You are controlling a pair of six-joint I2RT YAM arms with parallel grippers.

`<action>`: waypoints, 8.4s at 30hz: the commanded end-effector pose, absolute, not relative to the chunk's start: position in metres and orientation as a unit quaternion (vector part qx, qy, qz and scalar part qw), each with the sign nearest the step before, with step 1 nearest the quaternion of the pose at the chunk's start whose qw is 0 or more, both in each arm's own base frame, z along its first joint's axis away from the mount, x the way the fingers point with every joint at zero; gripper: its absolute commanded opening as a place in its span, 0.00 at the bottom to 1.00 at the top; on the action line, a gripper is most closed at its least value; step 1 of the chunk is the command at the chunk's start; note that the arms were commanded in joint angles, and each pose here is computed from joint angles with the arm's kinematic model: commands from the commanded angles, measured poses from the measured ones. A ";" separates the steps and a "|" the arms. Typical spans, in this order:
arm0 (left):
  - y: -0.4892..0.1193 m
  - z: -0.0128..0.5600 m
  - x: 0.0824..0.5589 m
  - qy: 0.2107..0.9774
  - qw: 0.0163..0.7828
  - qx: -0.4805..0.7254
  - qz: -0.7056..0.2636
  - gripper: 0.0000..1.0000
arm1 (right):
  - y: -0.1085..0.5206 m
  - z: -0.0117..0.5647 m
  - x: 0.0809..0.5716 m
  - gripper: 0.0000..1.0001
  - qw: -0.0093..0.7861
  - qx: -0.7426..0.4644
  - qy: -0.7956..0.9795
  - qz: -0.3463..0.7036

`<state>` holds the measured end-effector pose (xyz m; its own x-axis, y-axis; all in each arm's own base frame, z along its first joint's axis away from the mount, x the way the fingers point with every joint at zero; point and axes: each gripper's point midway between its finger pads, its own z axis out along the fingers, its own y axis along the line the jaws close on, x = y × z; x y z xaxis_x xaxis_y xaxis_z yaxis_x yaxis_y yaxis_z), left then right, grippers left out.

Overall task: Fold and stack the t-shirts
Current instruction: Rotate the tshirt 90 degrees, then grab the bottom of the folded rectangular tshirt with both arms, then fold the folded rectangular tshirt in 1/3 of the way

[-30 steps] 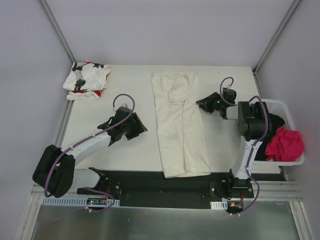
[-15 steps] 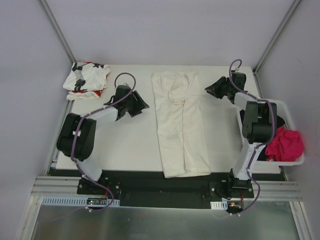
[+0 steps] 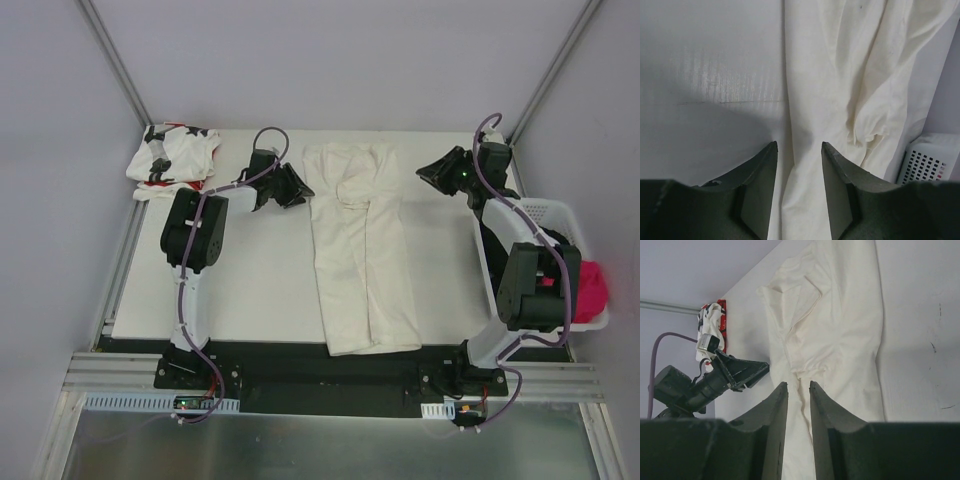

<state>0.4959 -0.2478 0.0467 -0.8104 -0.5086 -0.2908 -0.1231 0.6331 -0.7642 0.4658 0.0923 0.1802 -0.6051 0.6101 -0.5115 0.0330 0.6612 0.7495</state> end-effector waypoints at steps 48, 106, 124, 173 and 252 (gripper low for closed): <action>-0.193 0.074 0.615 0.822 0.326 -0.213 -0.416 0.00 | 0.086 0.165 0.406 0.26 0.387 0.187 0.839 0.333; -0.169 0.033 0.176 0.924 0.186 -0.121 -0.312 0.71 | 0.146 0.050 0.182 0.45 0.205 0.070 0.927 0.306; -0.179 0.015 0.148 0.944 0.121 -0.082 -0.295 0.70 | 0.183 0.022 0.166 0.46 0.159 0.018 0.946 0.283; -0.210 0.008 0.149 0.950 0.078 -0.045 -0.299 0.46 | 0.201 0.003 0.154 0.38 0.133 0.039 0.950 0.280; -0.228 0.141 0.382 0.901 0.323 -0.023 -0.288 0.00 | 0.209 0.125 0.379 0.01 0.302 0.035 0.908 0.287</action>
<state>0.3571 -0.2256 0.1309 -0.8237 -0.2188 -0.5231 0.1179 0.8363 -0.5355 0.3524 0.2096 0.1030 -0.8483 0.2196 -0.4817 -0.0844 0.8422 0.5326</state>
